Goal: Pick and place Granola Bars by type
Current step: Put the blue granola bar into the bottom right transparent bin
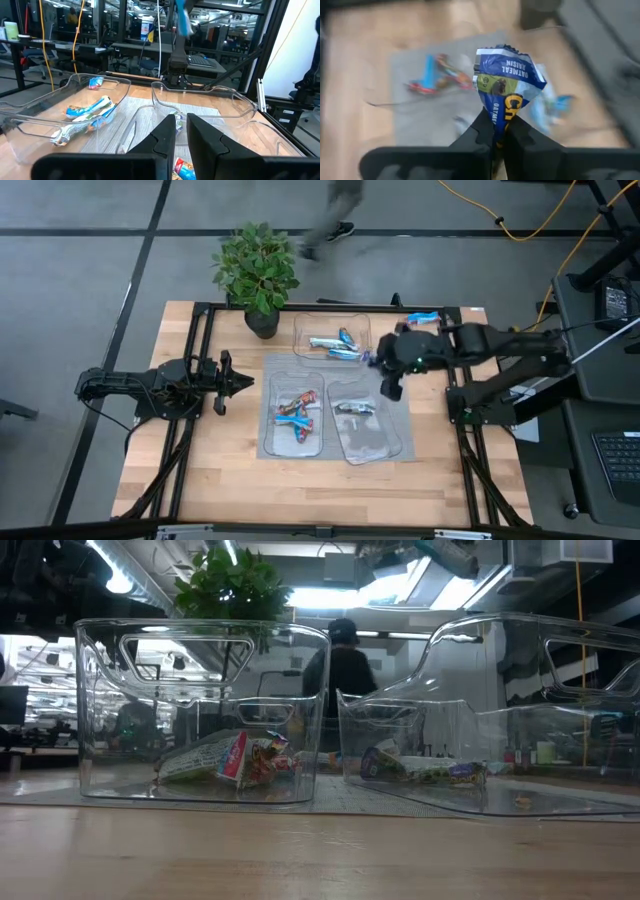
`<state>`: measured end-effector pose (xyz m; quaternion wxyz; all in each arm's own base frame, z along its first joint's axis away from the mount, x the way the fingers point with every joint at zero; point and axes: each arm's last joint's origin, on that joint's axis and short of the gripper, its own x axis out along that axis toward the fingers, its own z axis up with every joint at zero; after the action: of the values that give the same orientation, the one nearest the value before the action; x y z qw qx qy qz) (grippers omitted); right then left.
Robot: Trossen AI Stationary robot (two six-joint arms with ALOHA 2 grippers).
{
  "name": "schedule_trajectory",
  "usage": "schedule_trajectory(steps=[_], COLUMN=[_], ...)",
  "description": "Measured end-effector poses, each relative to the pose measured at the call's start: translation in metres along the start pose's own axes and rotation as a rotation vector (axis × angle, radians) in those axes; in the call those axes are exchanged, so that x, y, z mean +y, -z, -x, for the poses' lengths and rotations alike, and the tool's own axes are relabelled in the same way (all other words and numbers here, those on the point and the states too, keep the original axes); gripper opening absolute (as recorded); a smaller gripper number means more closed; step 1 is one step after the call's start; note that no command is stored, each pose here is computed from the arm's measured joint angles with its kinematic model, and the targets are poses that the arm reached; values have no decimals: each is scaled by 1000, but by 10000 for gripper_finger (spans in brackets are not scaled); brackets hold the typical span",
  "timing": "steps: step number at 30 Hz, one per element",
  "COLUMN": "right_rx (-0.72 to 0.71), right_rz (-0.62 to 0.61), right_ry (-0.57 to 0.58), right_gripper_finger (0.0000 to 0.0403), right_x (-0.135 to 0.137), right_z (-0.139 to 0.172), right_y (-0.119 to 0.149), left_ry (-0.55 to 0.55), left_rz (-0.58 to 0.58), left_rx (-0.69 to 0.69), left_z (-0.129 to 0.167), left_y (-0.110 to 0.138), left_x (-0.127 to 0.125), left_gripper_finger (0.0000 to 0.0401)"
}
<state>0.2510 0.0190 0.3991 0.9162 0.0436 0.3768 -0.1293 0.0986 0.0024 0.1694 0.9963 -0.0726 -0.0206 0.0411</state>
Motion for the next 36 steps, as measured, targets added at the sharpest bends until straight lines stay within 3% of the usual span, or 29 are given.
schedule_trajectory(steps=[8,12,21,31,36], right_rx=[-36,-28,76,170,221], right_rz=[-192,-243,-324,-291,-291], right_ry=[-221,-282,-265,-248,-242], right_gripper_finger=[38,20,36,17,40], right_x=[14,26,35,40,43], right_z=[-58,-83,-115,-136,-148], right_y=[58,83,126,138,143], left_ry=[0,0,0,0,0], left_rz=[0,0,0,0,0], left_rx=[0,0,0,0,0], left_z=[0,0,0,0,0], left_y=[0,0,0,0,0], left_x=[0,0,0,0,0], left_gripper_finger=[39,42,38,43,38])
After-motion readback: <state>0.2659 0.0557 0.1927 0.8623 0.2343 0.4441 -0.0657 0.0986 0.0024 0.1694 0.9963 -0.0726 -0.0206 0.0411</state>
